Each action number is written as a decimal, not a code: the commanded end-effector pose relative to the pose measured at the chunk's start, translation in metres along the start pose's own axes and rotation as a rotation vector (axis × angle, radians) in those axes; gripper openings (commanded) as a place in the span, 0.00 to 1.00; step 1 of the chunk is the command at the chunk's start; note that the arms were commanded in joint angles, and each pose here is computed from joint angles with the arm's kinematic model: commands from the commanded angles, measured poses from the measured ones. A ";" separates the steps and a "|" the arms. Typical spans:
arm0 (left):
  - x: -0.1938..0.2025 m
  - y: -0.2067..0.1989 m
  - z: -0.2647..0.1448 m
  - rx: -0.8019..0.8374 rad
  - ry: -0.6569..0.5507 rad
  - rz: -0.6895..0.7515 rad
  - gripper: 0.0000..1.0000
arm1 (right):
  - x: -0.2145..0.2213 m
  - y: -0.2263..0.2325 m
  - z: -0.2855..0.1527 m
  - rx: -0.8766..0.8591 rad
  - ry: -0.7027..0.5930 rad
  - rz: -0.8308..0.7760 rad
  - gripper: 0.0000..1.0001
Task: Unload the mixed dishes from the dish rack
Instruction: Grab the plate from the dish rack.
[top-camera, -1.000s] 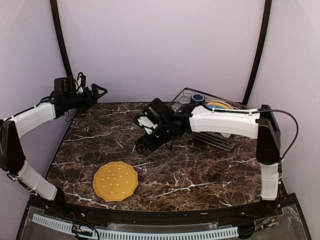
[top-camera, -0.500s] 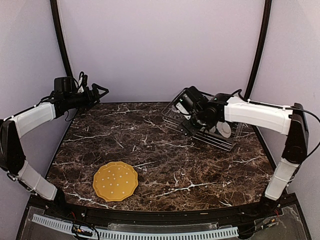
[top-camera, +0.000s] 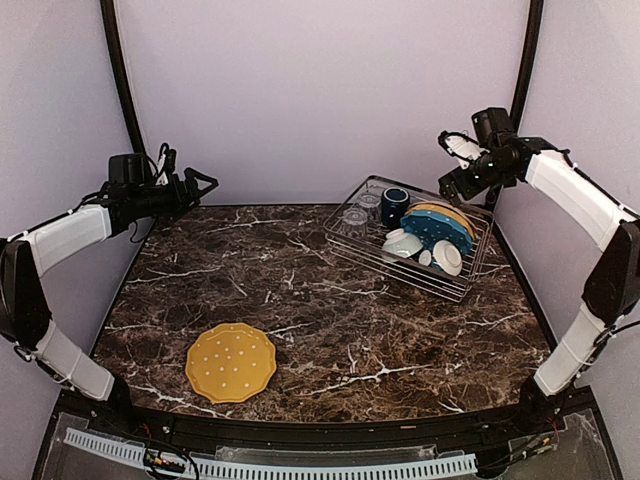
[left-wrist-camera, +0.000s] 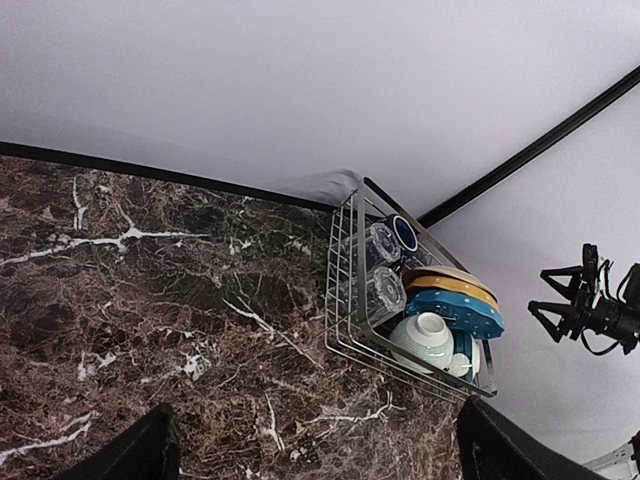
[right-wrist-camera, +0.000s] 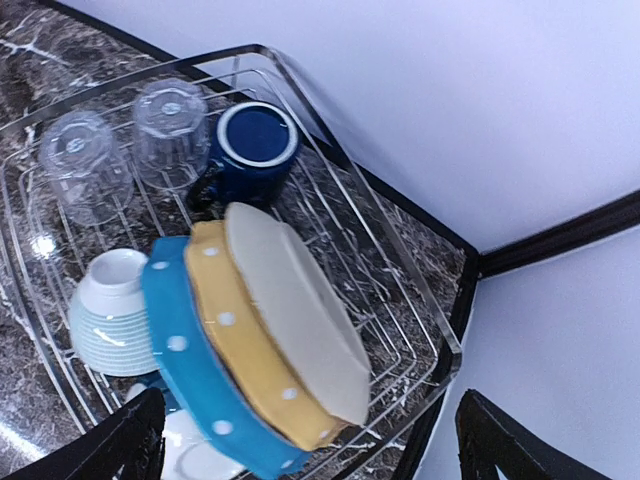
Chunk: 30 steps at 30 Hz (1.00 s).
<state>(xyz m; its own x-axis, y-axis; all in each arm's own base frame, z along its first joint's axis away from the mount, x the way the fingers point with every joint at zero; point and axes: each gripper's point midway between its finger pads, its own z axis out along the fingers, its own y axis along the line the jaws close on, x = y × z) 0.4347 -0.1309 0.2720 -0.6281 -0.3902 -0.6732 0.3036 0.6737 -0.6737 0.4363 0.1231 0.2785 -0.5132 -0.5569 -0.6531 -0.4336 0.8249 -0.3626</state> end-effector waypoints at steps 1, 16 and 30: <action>-0.010 -0.003 -0.002 -0.006 -0.013 0.045 0.95 | 0.002 -0.010 0.003 -0.176 -0.018 0.060 0.97; -0.005 0.004 0.005 -0.011 0.010 0.032 0.95 | 0.015 -0.026 0.047 -0.250 0.017 -0.023 0.74; 0.007 0.016 0.018 0.006 0.053 -0.034 0.95 | 0.043 -0.027 0.079 -0.206 0.117 -0.016 0.59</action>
<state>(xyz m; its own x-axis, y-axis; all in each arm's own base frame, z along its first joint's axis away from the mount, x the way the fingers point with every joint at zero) 0.4467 -0.1332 0.2436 -0.6752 -0.3768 -0.6341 0.2687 0.6749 -0.6873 0.4775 0.0920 0.2166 -0.5691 -0.5785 -0.5844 -0.6036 0.7765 -0.1809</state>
